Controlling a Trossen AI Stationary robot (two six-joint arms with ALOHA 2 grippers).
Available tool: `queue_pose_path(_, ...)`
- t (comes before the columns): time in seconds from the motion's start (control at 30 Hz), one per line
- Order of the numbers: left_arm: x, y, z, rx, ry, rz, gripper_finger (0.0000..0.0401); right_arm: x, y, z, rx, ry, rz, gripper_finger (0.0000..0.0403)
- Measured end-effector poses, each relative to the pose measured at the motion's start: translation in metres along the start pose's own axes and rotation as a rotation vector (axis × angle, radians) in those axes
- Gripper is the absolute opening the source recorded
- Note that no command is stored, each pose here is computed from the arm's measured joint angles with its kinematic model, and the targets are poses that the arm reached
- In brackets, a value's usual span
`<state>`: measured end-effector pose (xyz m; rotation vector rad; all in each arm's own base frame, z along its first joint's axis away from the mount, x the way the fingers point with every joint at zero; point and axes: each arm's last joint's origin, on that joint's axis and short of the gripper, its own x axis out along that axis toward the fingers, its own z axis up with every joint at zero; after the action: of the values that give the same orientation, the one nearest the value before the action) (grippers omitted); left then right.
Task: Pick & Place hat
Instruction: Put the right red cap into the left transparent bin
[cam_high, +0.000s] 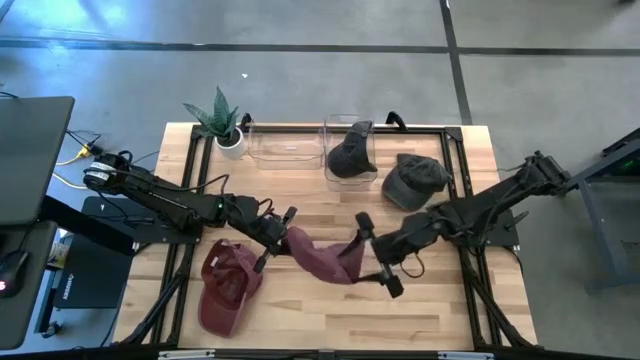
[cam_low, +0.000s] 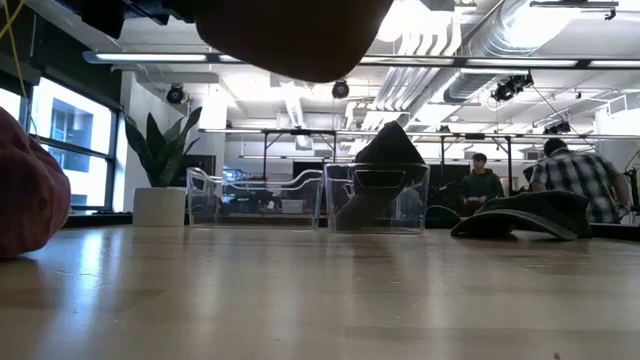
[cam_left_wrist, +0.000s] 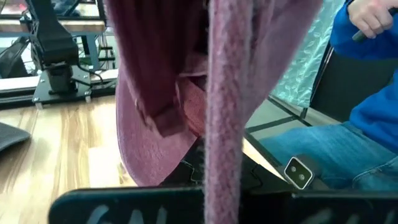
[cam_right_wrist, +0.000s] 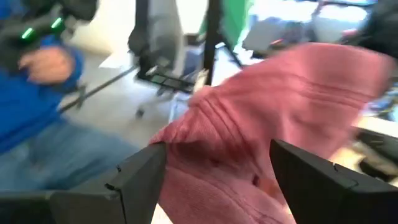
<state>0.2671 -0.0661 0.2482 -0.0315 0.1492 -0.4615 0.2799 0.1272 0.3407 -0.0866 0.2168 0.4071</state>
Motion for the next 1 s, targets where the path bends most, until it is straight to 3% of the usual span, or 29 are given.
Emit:
queue_pose_path(0.23, 0.0, 0.001, 0.003, 0.006, -0.026, 0.015, 0.0002, -0.022, -0.024, 0.022, 0.21, -0.041, -0.317, 0.0264)
queue_pose_path(0.3, 0.0, 0.001, 0.003, 0.014, -0.034, 0.027, 0.0002, -0.02, -0.032, 0.027, 0.234, -0.015, -0.34, 0.0241)
queue_pose_path(0.57, 0.0, 0.002, 0.004, 0.092, -0.036, 0.071, 0.0002, 0.025, -0.063, 0.039, 0.259, 0.146, -0.2, 0.0079)
queue_pose_path(0.7, 0.0, 0.002, 0.003, 0.162, -0.029, 0.082, 0.0002, 0.057, -0.072, 0.05, 0.234, 0.15, -0.02, 0.0011)
queue_pose_path(0.87, 0.0, 0.002, 0.003, 0.282, -0.02, 0.058, 0.0002, 0.088, -0.075, 0.061, 0.276, 0.128, 0.225, 0.0028)
queue_pose_path(1.0, 0.0, 0.001, 0.003, 0.358, -0.02, 0.037, 0.0002, 0.104, -0.074, 0.053, 0.29, 0.178, 0.282, 0.0036)
